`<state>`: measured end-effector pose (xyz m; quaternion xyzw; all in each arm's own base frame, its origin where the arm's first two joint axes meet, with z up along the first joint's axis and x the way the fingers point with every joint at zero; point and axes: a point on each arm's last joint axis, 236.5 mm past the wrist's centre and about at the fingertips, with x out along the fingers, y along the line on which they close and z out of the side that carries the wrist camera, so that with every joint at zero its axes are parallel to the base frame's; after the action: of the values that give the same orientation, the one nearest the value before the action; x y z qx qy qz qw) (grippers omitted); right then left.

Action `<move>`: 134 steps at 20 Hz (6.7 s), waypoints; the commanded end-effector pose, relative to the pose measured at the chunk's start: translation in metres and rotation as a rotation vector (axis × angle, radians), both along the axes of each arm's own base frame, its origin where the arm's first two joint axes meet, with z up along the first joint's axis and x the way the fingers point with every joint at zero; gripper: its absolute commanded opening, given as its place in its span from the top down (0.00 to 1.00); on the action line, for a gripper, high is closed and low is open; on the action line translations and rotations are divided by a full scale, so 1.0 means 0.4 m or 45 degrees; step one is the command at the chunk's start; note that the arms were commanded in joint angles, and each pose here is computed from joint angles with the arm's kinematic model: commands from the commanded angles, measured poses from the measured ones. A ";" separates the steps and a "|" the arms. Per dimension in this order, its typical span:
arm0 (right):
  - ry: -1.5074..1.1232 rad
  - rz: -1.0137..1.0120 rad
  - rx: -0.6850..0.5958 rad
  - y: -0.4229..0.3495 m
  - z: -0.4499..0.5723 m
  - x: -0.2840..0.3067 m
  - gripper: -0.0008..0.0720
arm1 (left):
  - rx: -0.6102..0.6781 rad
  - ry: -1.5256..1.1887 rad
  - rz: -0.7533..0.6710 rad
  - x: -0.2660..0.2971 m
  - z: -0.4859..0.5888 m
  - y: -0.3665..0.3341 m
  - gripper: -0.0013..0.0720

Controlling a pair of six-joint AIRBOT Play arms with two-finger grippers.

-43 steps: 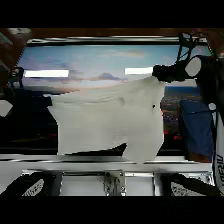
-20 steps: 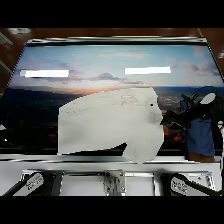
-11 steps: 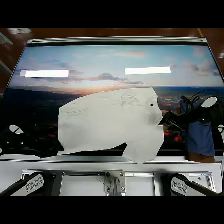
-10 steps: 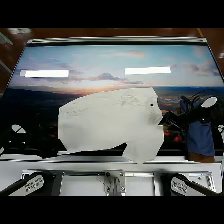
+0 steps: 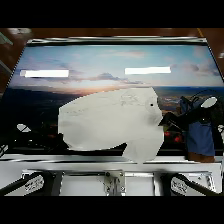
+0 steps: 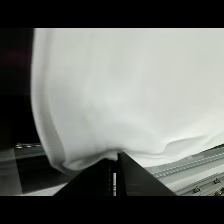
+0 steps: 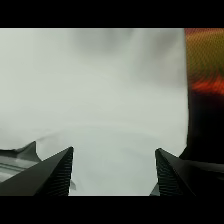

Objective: Fold the shirts.

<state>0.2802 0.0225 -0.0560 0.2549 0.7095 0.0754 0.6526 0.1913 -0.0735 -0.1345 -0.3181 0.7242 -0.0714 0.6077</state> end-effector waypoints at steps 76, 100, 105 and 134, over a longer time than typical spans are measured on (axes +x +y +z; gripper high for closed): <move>-1.194 -0.150 -0.290 0.145 0.228 0.640 0.89 | 0.523 -1.140 0.094 0.790 0.515 0.182 0.92; -0.346 0.112 -0.400 0.122 -0.077 0.339 0.89 | 0.535 -0.351 -0.244 0.541 0.166 0.186 0.92; -0.229 0.071 -0.413 0.113 -0.119 0.306 0.89 | 0.522 -0.299 -0.236 0.521 0.156 0.181 0.92; -0.020 0.014 -0.148 -0.112 -0.003 0.000 0.23 | 0.055 -0.003 0.142 0.030 0.067 0.193 0.25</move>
<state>0.2775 -0.0222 -0.0540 0.2075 0.7162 0.0405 0.6651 0.1909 0.0071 -0.1025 -0.3327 0.7270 -0.0272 0.6001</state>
